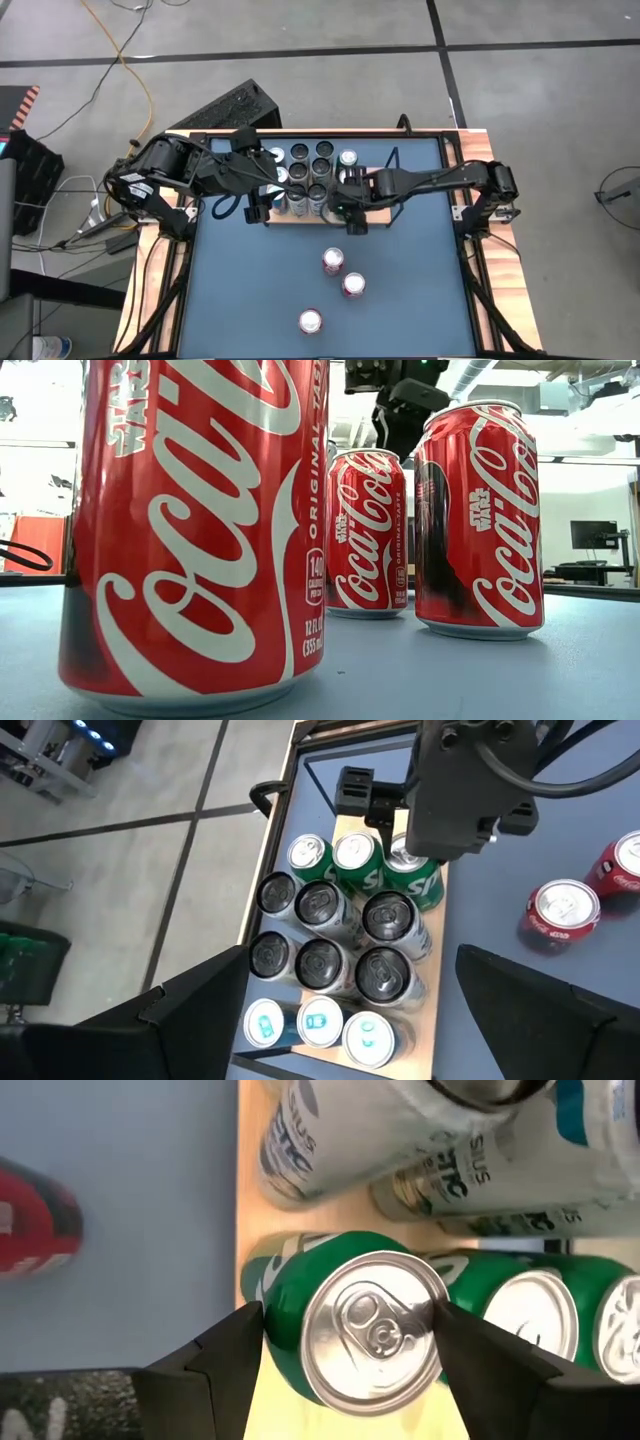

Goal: Place canned beverage on shelf
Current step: Put the green soda can on the shelf aligned with the other green soda cans, then adjust the green soda cans on the shelf

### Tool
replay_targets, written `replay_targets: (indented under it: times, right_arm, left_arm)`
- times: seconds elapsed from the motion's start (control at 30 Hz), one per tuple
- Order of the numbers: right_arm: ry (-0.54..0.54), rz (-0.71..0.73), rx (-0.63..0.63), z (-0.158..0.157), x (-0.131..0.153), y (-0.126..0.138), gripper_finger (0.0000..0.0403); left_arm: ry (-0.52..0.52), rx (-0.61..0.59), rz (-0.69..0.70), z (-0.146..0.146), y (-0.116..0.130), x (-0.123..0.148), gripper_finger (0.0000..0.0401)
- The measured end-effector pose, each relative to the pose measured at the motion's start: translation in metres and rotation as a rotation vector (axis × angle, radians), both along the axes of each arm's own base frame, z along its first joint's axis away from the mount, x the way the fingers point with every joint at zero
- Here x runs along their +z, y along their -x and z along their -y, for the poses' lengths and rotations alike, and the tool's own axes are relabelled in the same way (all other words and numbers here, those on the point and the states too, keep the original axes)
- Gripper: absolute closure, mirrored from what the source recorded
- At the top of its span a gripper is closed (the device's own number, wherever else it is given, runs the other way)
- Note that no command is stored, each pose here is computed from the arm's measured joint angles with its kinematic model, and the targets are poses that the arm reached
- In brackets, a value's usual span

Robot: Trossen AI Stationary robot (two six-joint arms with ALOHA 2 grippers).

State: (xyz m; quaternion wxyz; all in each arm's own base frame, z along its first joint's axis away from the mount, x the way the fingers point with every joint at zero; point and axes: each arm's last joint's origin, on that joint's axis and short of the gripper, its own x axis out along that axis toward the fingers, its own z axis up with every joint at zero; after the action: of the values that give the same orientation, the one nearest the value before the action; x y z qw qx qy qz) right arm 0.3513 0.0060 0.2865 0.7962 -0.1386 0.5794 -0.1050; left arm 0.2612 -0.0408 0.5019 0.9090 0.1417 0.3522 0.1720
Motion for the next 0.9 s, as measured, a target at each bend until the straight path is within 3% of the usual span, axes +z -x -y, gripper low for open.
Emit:
replay_targets:
  times: [0.5, 0.77, 0.9]
  right_arm:
    - [0.022, -0.015, -0.007, -0.003, 0.001, 0.002, 0.0122]
    - [0.026, 0.103, -0.002, -0.008, 0.033, 0.008, 0.0122]
    - [0.003, 0.152, -0.098, -0.01, 0.054, 0.025, 0.0122]
  left_arm:
    - [-0.003, -0.003, -0.002, 0.0, 0.0, 0.0, 0.0058]
    - [-0.008, -0.007, -0.005, 0.0, 0.0, 0.0, 0.0058]
    - [-0.01, -0.006, -0.005, 0.0, 0.0, 0.0, 0.0058]
